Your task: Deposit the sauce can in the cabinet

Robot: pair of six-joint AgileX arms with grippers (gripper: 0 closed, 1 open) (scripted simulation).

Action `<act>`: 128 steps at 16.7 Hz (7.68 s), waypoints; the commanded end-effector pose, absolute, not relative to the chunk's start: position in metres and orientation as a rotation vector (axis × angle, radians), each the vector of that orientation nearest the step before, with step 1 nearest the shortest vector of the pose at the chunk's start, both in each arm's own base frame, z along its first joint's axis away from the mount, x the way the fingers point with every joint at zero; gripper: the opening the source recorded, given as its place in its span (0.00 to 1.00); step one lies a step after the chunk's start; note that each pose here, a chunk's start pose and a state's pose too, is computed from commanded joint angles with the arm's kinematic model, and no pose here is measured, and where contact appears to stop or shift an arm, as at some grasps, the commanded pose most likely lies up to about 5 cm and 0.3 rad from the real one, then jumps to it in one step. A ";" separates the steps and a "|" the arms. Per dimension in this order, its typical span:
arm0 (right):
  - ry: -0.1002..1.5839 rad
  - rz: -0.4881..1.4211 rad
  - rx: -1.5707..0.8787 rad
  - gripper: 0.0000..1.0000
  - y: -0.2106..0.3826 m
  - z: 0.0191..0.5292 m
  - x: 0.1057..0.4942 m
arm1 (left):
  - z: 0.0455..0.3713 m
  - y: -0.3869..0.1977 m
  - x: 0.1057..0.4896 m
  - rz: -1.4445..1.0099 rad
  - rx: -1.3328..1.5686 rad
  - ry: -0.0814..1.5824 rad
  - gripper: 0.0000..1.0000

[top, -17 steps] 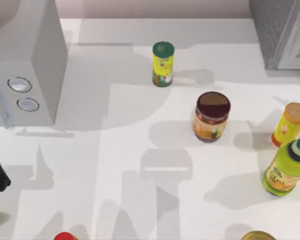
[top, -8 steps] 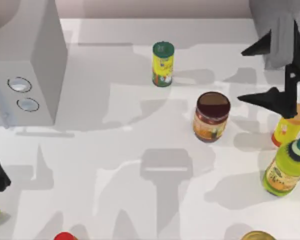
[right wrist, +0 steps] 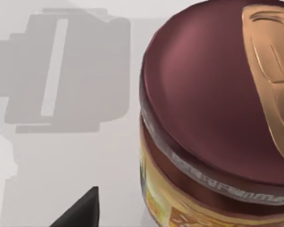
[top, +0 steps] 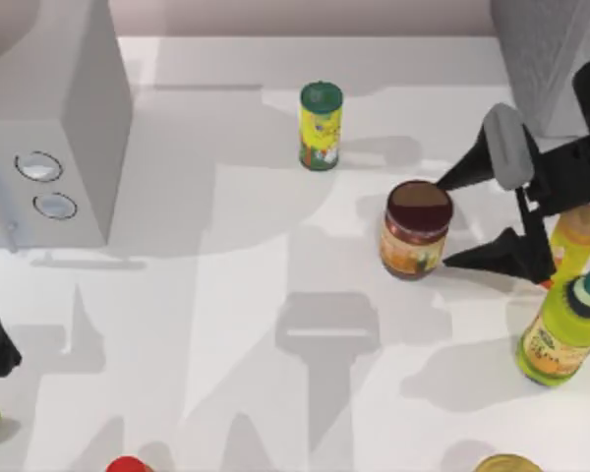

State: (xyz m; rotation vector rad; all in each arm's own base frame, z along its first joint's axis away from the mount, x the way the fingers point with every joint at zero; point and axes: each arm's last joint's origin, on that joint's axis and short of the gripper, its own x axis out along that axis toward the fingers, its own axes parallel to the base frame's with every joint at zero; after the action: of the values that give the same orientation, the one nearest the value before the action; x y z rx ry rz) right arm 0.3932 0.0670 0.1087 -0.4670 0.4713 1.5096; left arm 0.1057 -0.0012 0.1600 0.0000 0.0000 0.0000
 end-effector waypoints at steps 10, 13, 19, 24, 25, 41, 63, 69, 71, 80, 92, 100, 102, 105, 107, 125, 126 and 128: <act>0.458 1.511 -0.477 1.00 0.102 0.101 0.398 | 0.160 -0.001 0.106 0.000 0.000 0.000 1.00; 0.466 1.510 -0.471 1.00 0.115 0.086 0.396 | 0.160 -0.001 0.106 0.000 0.000 0.000 1.00; 0.471 1.510 -0.467 1.00 0.116 0.075 0.394 | 0.160 -0.001 0.106 0.000 0.000 0.000 1.00; 0.471 1.510 -0.467 0.85 0.116 0.075 0.394 | 0.160 -0.001 0.106 0.000 0.000 0.000 1.00; 0.471 1.510 -0.467 0.77 0.116 0.075 0.394 | 0.160 -0.001 0.106 0.000 0.000 0.000 1.00; 0.471 1.510 -0.467 0.00 0.116 0.075 0.394 | 0.160 -0.001 0.106 0.000 0.000 0.000 1.00; 0.468 1.505 -0.468 0.00 0.116 0.226 0.395 | 0.160 -0.001 0.106 0.000 0.000 0.000 1.00; 0.473 1.481 -0.482 0.00 0.113 0.229 0.391 | 0.160 -0.001 0.106 0.000 0.000 0.000 1.00; 0.480 1.422 -0.509 0.00 0.106 0.240 0.380 | 0.160 -0.001 0.106 0.000 0.000 0.000 1.00; 0.389 0.804 -0.553 0.00 0.045 0.297 0.226 | 0.160 -0.001 0.106 0.000 0.000 0.000 1.00; 0.027 0.036 -0.042 0.00 0.001 0.168 0.106 | 0.160 -0.001 0.106 0.000 0.000 0.000 1.00; 0.007 0.006 0.000 0.00 -0.001 0.160 0.106 | 0.160 -0.001 0.106 0.000 0.000 0.000 1.00; 0.024 0.004 -0.001 0.00 -0.001 0.166 0.106 | 0.160 -0.001 0.106 0.000 0.000 0.000 1.00; 0.079 -0.016 -0.006 0.00 0.000 0.193 0.109 | 0.160 -0.001 0.106 0.000 0.000 0.000 1.00; 0.109 -0.036 -0.011 0.00 0.000 0.223 0.114 | 0.160 -0.001 0.106 0.000 0.000 0.000 1.00; 0.000 0.000 0.002 0.00 0.045 0.527 0.240 | 0.160 -0.001 0.106 0.000 0.000 0.000 1.00; 0.004 0.004 0.001 0.00 0.047 0.529 0.244 | 0.160 -0.001 0.106 0.000 0.000 0.000 1.00; 0.007 0.006 0.000 0.00 0.048 0.530 0.246 | 0.160 -0.001 0.106 0.000 0.000 0.000 1.00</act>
State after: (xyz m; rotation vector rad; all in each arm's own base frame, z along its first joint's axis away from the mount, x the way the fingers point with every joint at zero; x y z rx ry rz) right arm 0.2464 0.0479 0.5296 0.0002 0.0065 0.0059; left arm 0.1057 -0.0012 0.1600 0.0000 0.0000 0.0000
